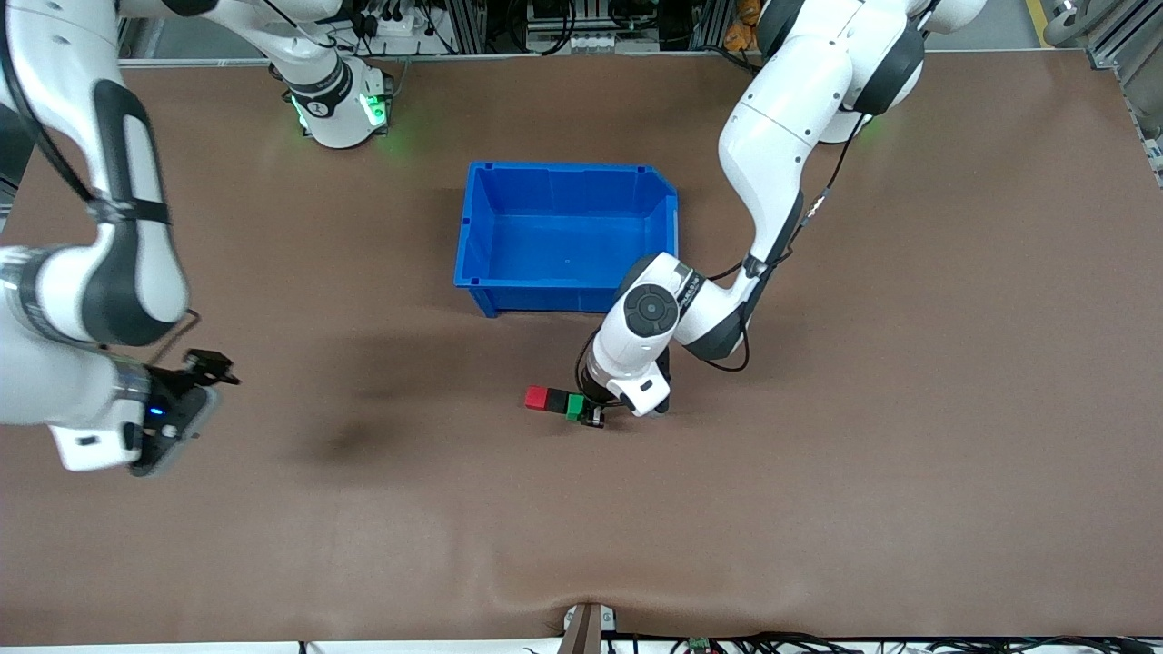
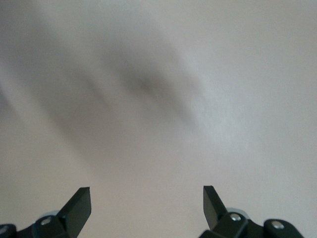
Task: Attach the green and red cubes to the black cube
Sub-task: 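Withdraw the right gripper while the left gripper presses the green cube on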
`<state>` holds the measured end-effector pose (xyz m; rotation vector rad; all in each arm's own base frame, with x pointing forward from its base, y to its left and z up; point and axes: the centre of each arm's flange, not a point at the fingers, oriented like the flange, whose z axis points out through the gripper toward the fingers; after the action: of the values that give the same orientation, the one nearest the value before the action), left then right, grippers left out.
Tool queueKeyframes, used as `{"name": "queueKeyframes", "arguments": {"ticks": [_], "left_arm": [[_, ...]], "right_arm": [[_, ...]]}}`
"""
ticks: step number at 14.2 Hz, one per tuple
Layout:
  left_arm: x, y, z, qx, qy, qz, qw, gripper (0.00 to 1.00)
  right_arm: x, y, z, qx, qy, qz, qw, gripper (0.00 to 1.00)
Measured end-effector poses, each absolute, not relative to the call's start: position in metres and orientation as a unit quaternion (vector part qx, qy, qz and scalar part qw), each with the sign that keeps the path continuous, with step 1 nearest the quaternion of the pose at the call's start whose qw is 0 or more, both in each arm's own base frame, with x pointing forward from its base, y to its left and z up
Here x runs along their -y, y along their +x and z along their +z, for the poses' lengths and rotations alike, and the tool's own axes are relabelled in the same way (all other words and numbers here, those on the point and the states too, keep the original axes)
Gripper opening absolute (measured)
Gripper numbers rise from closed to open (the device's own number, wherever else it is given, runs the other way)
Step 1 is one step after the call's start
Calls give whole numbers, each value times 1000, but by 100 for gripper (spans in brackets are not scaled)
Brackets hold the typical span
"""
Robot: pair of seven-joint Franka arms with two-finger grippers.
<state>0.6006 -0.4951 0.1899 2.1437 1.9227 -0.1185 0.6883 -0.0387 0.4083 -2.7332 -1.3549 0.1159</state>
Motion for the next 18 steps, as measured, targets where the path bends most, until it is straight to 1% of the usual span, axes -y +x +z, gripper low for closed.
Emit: {"name": "queueKeyframes", "arguments": {"ticks": [2, 5, 8, 11, 15, 18], "left_arm": [[497, 599, 190, -660, 739, -41, 127, 39], [499, 597, 190, -661, 739, -44, 121, 39], [499, 596, 191, -676, 726, -47, 117, 39], [501, 595, 191, -692, 711, -50, 115, 39], [504, 593, 193, -705, 698, -54, 114, 39], [504, 593, 194, -706, 696, -54, 115, 39]], "right_arm": [[56, 673, 429, 426, -903, 31, 44, 100], [69, 648, 464, 354, -934, 26, 42, 100], [51, 619, 484, 264, -963, 39, 46, 100], [18, 589, 498, 205, -977, 43, 41, 100], [0, 571, 534, 194, -980, 33, -6, 100], [2, 565, 570, 182, -983, 20, -15, 100]]}}
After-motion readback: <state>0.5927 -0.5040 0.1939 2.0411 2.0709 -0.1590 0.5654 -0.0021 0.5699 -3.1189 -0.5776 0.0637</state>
